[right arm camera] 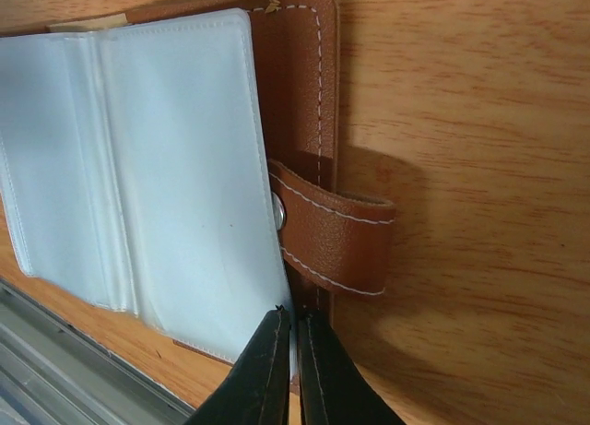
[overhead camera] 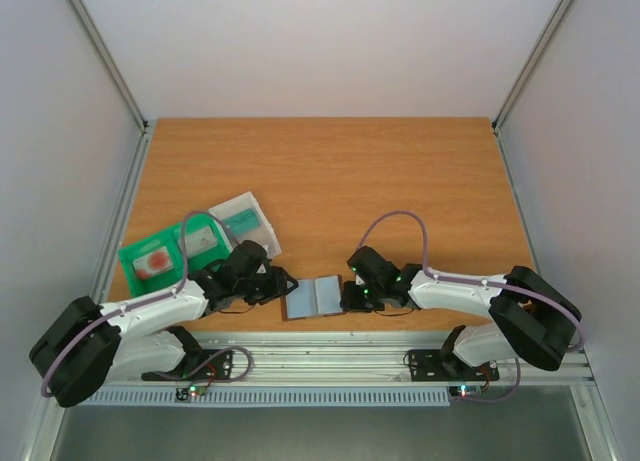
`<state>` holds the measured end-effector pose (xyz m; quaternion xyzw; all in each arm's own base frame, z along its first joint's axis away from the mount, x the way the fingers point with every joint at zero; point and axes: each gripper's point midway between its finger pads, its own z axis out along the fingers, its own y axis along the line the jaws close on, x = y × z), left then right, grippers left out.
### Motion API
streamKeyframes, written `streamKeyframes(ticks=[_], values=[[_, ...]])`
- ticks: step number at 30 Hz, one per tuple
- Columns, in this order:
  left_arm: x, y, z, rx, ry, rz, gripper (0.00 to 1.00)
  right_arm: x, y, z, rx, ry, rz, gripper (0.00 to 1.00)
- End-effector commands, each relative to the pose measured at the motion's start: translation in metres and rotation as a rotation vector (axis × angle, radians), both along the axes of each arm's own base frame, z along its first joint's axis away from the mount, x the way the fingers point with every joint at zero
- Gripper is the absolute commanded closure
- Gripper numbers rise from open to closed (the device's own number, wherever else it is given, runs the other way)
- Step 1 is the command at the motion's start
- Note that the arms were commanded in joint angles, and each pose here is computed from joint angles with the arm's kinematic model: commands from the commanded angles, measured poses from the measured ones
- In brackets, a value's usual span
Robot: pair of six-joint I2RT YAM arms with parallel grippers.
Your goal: Take the credit cards out of the card holder
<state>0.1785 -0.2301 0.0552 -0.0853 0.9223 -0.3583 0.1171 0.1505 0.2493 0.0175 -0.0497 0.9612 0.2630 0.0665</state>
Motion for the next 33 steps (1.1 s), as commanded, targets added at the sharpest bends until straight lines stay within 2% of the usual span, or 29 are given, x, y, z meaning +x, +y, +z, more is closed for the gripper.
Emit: streamKeyframes(ticks=[1,12,18,22,27,30,33], values=[[0.005,-0.005,-0.003,-0.021,-0.009,0.017,0.56,-0.007,-0.009,-0.013,-0.039,0.029,-0.017,0.93],[-0.001,0.005,-0.022,0.048,0.026,0.033,0.49,-0.007,-0.008,-0.015,-0.033,0.029,-0.015,0.94],[-0.001,0.003,-0.027,0.046,0.042,0.029,0.51,-0.006,-0.007,-0.016,-0.032,0.030,-0.017,0.94],[0.001,-0.006,-0.025,0.008,0.043,0.018,0.60,-0.007,-0.006,-0.016,-0.028,0.034,-0.017,0.94],[0.002,-0.015,-0.016,-0.044,0.033,0.005,0.81,-0.007,-0.006,-0.017,-0.028,0.036,-0.018,0.95],[0.002,-0.019,-0.007,-0.073,0.015,0.000,0.97,-0.007,-0.006,-0.018,-0.029,0.037,-0.020,0.95],[0.004,-0.025,0.007,-0.145,-0.020,-0.004,1.00,-0.007,-0.005,-0.018,-0.025,0.038,-0.021,0.95]])
